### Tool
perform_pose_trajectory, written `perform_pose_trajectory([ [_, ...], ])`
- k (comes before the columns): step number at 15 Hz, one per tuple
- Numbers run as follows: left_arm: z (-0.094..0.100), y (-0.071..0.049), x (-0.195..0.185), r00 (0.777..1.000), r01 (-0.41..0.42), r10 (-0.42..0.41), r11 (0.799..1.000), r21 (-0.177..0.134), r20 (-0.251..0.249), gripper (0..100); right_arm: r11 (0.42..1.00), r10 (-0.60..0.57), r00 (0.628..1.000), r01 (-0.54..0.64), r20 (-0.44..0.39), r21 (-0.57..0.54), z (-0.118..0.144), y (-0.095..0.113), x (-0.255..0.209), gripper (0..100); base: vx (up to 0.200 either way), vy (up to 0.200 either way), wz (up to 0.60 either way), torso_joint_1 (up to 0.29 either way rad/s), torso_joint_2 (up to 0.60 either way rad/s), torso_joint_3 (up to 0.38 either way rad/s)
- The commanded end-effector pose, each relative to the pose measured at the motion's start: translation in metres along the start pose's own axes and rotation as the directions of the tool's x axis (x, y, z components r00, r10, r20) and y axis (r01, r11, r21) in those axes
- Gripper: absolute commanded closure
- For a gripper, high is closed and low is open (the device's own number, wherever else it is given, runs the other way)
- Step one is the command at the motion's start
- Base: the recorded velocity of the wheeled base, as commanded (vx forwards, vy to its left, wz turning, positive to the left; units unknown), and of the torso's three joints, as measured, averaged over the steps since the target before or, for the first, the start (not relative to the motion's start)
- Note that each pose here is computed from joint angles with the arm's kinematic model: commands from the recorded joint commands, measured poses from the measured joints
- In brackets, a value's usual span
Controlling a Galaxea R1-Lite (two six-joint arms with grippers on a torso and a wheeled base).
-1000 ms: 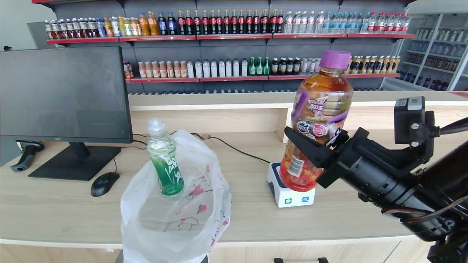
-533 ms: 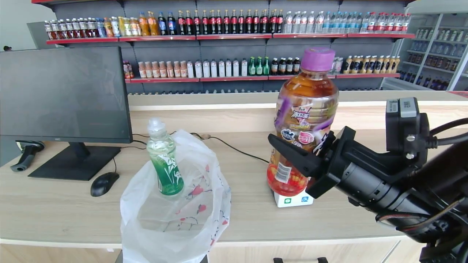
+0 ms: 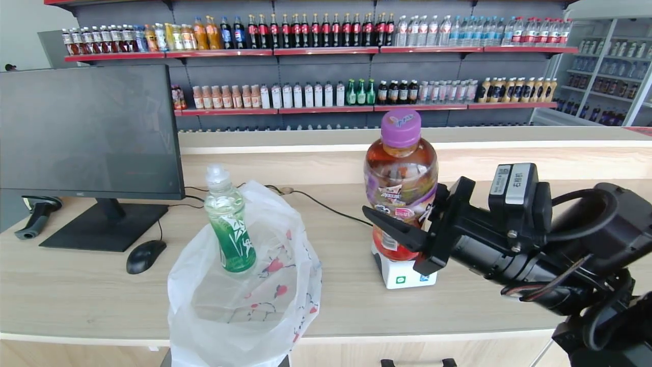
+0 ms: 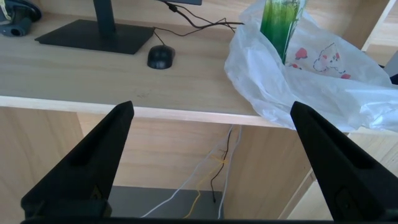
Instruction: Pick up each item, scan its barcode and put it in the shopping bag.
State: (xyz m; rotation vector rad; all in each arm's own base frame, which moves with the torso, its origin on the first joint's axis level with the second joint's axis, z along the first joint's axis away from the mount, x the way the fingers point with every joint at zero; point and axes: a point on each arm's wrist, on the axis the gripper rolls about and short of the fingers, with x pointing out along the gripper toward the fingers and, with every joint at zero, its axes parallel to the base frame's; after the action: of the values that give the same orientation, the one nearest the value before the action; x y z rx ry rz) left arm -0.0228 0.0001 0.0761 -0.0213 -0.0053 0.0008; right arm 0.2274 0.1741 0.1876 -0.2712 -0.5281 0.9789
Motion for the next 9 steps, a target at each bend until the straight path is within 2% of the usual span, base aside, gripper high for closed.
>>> perform_pose_trajectory([
  [1,0.0,0.0,0.0,1.0,-0.001,0.001,1.0,0.0,0.001,0,0.999,-0.002,1.0,0.002,0.017,-0.034,-0.01,-0.013,0.012,100,0.0,0.0,0.0,0.0,0.0,0.0],
  [3,0.0,0.0,0.0,1.0,-0.001,0.001,1.0,0.0,0.001,0,0.996,0.035,0.998,-0.031,0.045,-0.084,-0.016,-0.018,0.023,100,0.0,0.0,0.0,0.0,0.0,0.0],
  [6,0.0,0.0,0.0,1.0,-0.001,0.001,1.0,0.0,0.001,0,0.975,0.041,0.999,-0.037,0.016,-0.22,-0.031,-0.035,0.015,100,0.0,0.0,0.0,0.0,0.0,0.0],
  [9,0.0,0.0,0.0,1.0,-0.001,0.001,1.0,0.0,0.001,0,0.96,0.084,0.996,-0.086,-0.019,-0.266,-0.043,-0.037,0.006,100,0.0,0.0,0.0,0.0,0.0,0.0],
])
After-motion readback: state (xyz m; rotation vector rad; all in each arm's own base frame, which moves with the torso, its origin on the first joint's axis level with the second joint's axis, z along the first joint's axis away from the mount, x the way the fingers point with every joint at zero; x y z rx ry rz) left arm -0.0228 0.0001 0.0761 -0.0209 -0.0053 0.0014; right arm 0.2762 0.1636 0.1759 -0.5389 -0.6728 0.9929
